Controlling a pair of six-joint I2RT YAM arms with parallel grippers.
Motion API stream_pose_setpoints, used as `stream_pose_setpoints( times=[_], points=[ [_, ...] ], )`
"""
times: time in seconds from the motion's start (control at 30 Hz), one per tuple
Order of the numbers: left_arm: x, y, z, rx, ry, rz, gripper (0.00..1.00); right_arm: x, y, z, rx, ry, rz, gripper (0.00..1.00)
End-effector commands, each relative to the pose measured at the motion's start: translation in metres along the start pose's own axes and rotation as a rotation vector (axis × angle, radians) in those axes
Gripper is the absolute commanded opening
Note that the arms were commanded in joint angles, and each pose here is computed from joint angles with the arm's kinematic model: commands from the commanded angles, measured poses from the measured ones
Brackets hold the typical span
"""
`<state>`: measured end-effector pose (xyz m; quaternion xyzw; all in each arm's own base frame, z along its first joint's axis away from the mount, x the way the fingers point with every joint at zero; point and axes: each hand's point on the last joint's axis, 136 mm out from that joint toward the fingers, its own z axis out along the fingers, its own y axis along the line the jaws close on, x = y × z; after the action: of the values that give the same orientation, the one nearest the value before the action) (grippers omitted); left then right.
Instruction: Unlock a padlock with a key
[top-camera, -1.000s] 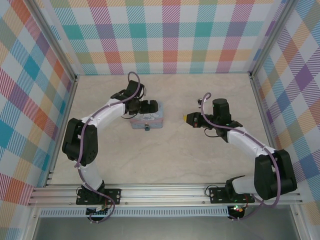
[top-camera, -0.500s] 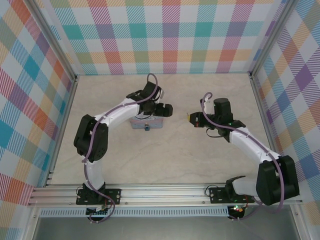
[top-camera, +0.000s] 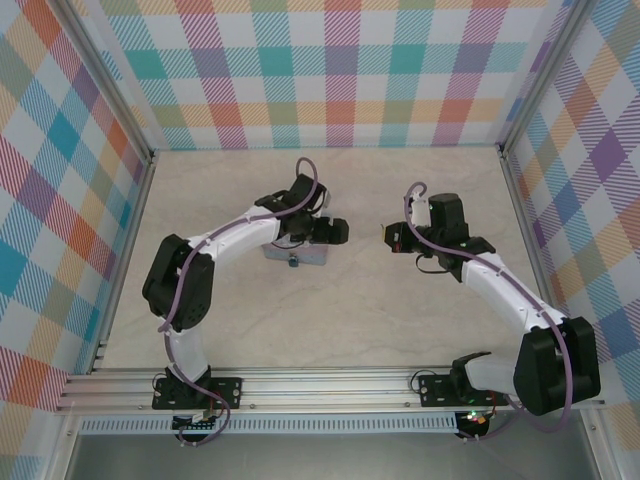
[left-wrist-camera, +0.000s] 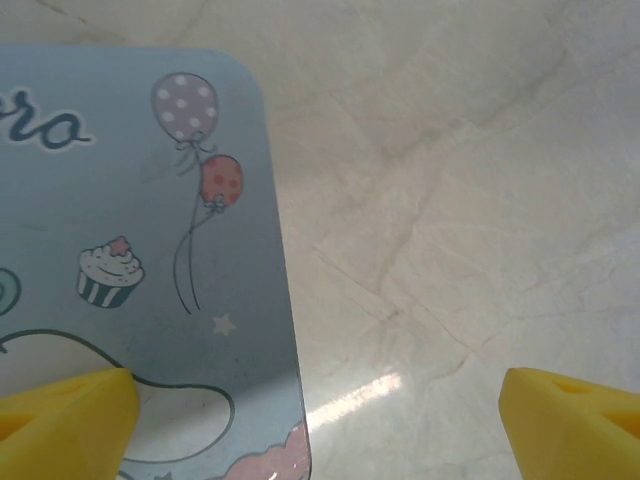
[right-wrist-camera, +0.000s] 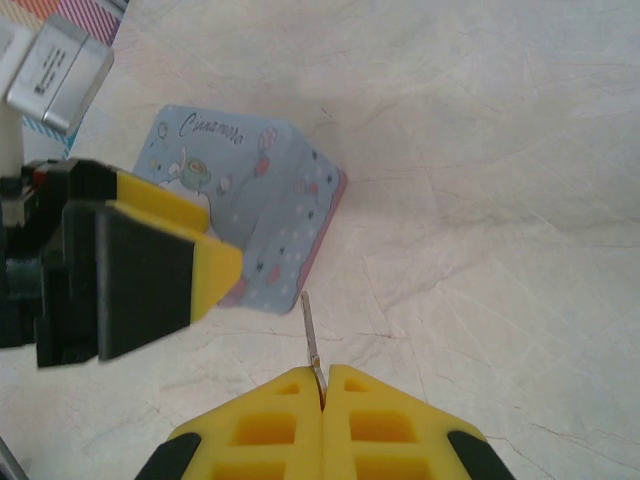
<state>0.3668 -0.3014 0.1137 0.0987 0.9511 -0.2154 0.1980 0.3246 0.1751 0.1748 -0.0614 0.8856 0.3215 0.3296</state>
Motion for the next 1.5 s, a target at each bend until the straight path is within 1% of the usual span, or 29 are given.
stream_pose_setpoints(
  times=[0.0,0.13,0.27,0.43,0.53,0.6,0.73,0.83,0.9,1.0,1.07,1.13,1.37,1.47],
  points=[
    [0.033,-0.008,-0.001,0.017,0.085,-0.035,0.94,-0.01,0.003,-0.006,0.014,-0.02,-0.027,0.05],
    [0.043,-0.015,-0.005,0.03,0.092,-0.046,0.94,-0.01,0.001,-0.006,0.022,-0.018,-0.022,0.05],
    [0.044,-0.024,-0.011,0.067,0.07,-0.061,0.94,-0.009,0.0,-0.004,0.022,-0.013,-0.017,0.05],
    [0.02,-0.035,-0.031,0.096,-0.009,-0.035,0.96,-0.005,0.002,0.001,-0.005,0.009,-0.008,0.05],
    [0.0,-0.043,-0.049,0.131,-0.065,-0.011,0.98,-0.004,0.005,0.005,-0.033,0.021,0.003,0.05],
    [-0.011,-0.041,-0.064,0.139,-0.106,-0.003,0.99,-0.002,0.008,0.01,-0.061,0.034,0.022,0.05],
    [-0.02,-0.015,-0.089,0.134,-0.173,-0.04,1.0,0.005,0.017,0.02,-0.104,0.061,0.032,0.05],
    [-0.013,0.019,-0.099,0.142,-0.201,-0.106,1.0,0.009,0.023,0.029,-0.123,0.078,0.037,0.05],
    [-0.004,0.036,-0.104,0.184,-0.237,-0.13,1.0,0.011,0.028,0.035,-0.141,0.088,0.032,0.05],
    [0.006,0.049,-0.112,0.29,-0.337,-0.113,0.99,0.01,0.035,0.043,-0.164,0.093,0.02,0.05],
    [0.02,0.062,-0.109,0.322,-0.382,-0.113,0.99,0.01,0.041,0.048,-0.183,0.094,0.009,0.05],
    [0.026,0.067,-0.108,0.358,-0.415,-0.109,0.98,0.01,0.048,0.055,-0.196,0.105,-0.003,0.05],
    [0.034,0.074,-0.083,0.42,-0.405,-0.084,0.87,0.009,0.061,0.084,-0.178,0.134,-0.012,0.04],
    [0.036,0.085,-0.07,0.404,-0.405,-0.093,0.86,0.01,0.059,0.095,-0.16,0.145,-0.003,0.04]
  ],
)
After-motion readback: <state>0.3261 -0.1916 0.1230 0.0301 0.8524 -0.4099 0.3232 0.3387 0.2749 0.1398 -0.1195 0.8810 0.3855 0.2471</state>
